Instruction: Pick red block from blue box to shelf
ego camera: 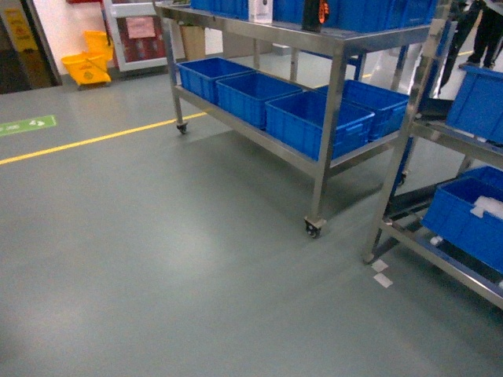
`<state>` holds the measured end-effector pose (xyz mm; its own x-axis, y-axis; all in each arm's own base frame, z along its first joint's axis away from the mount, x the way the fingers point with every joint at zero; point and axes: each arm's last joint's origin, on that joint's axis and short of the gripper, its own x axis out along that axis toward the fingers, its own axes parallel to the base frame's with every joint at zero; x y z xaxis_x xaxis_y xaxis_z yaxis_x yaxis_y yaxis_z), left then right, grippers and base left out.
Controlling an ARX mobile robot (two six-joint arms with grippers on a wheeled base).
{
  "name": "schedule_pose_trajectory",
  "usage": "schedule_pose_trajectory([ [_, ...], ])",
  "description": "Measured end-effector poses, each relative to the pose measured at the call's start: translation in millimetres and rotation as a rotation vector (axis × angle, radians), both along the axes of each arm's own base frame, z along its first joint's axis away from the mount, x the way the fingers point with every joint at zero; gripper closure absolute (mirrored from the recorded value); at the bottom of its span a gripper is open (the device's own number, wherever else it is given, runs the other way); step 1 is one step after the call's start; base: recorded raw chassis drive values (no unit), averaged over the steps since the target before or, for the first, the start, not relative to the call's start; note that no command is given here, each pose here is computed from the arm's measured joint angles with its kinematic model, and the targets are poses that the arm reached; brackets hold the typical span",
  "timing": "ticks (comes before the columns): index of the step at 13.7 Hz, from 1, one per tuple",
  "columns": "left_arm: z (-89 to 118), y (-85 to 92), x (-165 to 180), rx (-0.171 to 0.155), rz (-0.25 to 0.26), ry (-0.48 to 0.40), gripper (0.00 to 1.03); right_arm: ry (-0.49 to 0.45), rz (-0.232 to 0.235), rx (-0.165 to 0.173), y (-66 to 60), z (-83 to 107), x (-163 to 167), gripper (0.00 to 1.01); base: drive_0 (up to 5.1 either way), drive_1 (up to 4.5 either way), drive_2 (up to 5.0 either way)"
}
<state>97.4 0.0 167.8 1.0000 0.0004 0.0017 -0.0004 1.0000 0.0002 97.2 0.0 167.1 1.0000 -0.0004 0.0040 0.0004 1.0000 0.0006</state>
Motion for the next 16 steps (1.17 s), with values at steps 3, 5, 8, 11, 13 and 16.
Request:
schedule_pose_trajectory([
  [3,0.0,0.0,0.0,0.000,0.000,0.000,0.05,0.000,0.000,0.000,0.0,0.0,0.0,0.74,-1.6,-1.61,-1.6],
  [5,0.0,0.0,0.0,0.000,0.000,0.000,0.05,0.000,0.000,0.000,0.0,0.0,0.0,0.74,-1.6,-1.57,-1.6],
  [8,0.0,0.0,0.0,0.000,0.000,0.000,0.05,0.000,0.000,0.000,0.0,0.0,0.0,0.74,-1.6,-1.64,-1.6],
  [11,0.0,0.0,0.0,0.000,0.000,0.000,0.05,0.000,0.000,0.000,0.0,0.0,0.0,0.74,-1.6,-1.61,-1.6],
  [13,0.0,0.0,0.0,0.000,0.000,0.000,0.05,0.000,0.000,0.000,0.0,0.0,0.0,0.74,-1.5,-1.51,-1.5],
  [16,0.0,0.0,0.0,0.000,0.000,0.000,0.05,0.000,0.000,0.000,0.0,0.0,0.0,0.74,-1.6,-1.58,-1.6],
])
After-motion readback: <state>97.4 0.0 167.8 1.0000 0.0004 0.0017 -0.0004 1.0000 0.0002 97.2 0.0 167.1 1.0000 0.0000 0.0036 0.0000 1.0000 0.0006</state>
